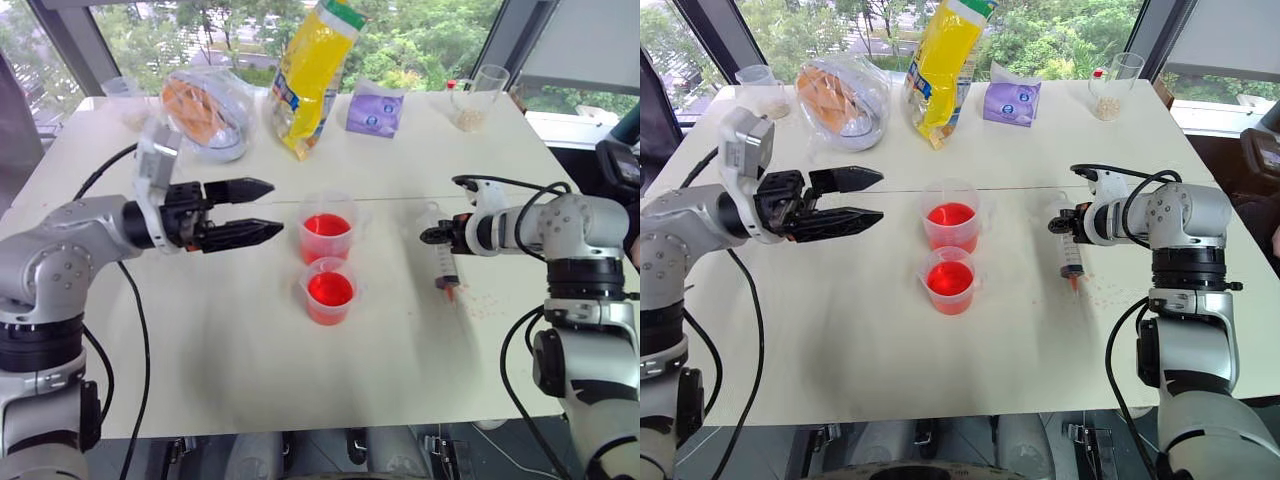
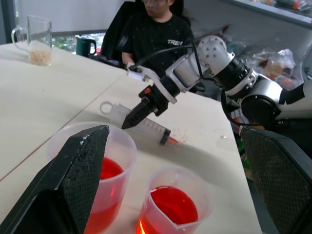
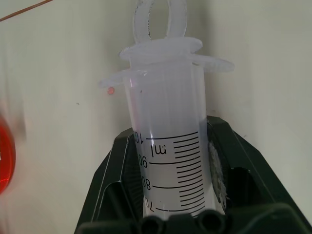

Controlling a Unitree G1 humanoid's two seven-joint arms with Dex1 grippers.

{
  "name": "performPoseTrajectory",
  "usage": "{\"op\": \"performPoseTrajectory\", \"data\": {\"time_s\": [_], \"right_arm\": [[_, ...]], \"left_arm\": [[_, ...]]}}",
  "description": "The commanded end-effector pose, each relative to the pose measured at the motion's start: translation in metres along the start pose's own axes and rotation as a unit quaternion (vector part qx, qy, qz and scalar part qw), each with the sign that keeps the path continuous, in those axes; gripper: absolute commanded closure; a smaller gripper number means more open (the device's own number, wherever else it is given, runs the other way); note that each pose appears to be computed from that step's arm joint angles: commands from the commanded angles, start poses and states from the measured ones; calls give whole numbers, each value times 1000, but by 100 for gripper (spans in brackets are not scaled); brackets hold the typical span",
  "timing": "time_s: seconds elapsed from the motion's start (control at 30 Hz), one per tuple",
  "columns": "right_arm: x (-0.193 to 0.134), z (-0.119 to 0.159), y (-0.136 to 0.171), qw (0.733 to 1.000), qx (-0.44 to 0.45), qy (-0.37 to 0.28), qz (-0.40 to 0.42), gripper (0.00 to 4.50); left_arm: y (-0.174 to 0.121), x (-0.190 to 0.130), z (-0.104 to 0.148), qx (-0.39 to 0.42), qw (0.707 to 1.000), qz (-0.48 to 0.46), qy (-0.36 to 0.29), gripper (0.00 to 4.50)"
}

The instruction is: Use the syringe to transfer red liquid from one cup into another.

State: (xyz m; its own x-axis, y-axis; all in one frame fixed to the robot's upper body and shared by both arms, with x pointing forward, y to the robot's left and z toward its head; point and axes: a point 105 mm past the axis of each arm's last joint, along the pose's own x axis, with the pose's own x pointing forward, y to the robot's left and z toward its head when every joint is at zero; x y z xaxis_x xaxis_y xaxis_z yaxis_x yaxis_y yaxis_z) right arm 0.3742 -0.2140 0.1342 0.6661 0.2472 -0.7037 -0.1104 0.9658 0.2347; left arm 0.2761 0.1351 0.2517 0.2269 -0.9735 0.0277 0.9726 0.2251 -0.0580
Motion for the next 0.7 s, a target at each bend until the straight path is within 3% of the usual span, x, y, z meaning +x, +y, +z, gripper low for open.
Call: {"op": "performPoseTrajectory", "data": {"time_s": [0.03,0.1,0.13,0.33,0.47,0.7], "right_arm": [[-8,4,3,1000,-23,-10,5,117],[-15,10,7,999,-48,-22,10,9],[-20,13,9,997,-63,-30,12,3],[-61,31,21,981,-173,-82,41,3],[-99,37,39,955,-257,-119,94,3],[-145,9,67,911,-354,-84,193,3]], "left_arm": [[-9,-1,3,22,1000,-8,12,0],[-9,-2,2,23,1000,-8,16,0],[-10,-3,1,25,999,-7,20,0],[-10,-14,-4,34,998,10,46,0],[-11,-22,-5,43,997,20,61,0],[-17,-29,-7,42,995,5,89,0]]}}
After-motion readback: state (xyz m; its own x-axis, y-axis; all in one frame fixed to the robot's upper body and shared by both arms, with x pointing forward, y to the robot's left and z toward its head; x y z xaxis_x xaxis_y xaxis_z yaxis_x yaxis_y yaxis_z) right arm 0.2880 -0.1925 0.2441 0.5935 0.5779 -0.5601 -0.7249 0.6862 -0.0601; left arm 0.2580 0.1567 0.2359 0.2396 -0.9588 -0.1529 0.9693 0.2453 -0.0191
